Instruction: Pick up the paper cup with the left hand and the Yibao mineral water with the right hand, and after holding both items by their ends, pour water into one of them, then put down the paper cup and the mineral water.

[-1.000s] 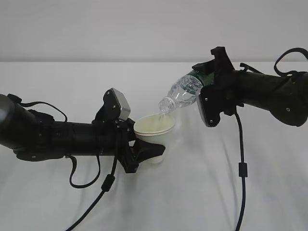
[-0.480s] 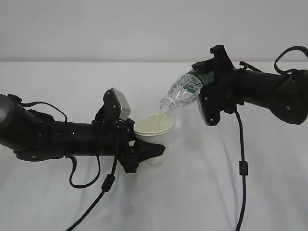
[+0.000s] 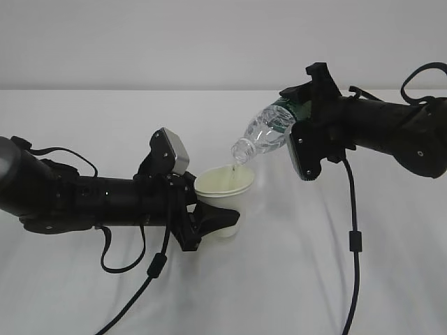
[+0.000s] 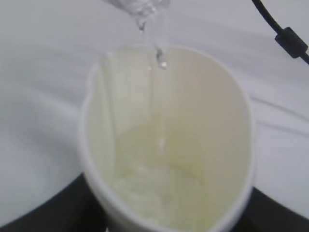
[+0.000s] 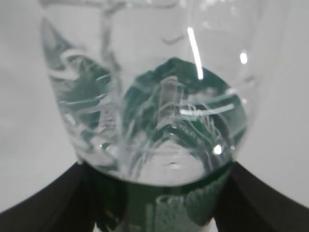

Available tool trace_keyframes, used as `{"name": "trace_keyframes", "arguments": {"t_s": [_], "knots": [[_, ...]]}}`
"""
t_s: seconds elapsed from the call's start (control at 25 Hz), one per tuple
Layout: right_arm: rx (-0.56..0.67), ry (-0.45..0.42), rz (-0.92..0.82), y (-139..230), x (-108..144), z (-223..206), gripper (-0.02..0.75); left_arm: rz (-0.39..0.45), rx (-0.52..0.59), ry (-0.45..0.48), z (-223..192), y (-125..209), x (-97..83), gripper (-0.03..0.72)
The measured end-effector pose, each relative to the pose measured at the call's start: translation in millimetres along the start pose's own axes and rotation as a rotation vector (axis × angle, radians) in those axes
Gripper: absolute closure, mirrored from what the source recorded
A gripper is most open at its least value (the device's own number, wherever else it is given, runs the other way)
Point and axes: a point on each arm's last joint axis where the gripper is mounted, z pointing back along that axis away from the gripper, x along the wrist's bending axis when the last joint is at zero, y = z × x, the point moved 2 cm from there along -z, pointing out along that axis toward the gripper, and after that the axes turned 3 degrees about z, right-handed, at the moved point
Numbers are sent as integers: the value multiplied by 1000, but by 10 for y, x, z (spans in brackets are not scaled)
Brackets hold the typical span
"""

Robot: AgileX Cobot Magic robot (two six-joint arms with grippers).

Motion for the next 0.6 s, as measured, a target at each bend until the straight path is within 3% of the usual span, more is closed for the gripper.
{"name": "trace_keyframes", "arguments": {"t_s": [0.6], "knots": [[-3,0,4,-3,0,0,261,0,0,0,0,0,0,294]]}}
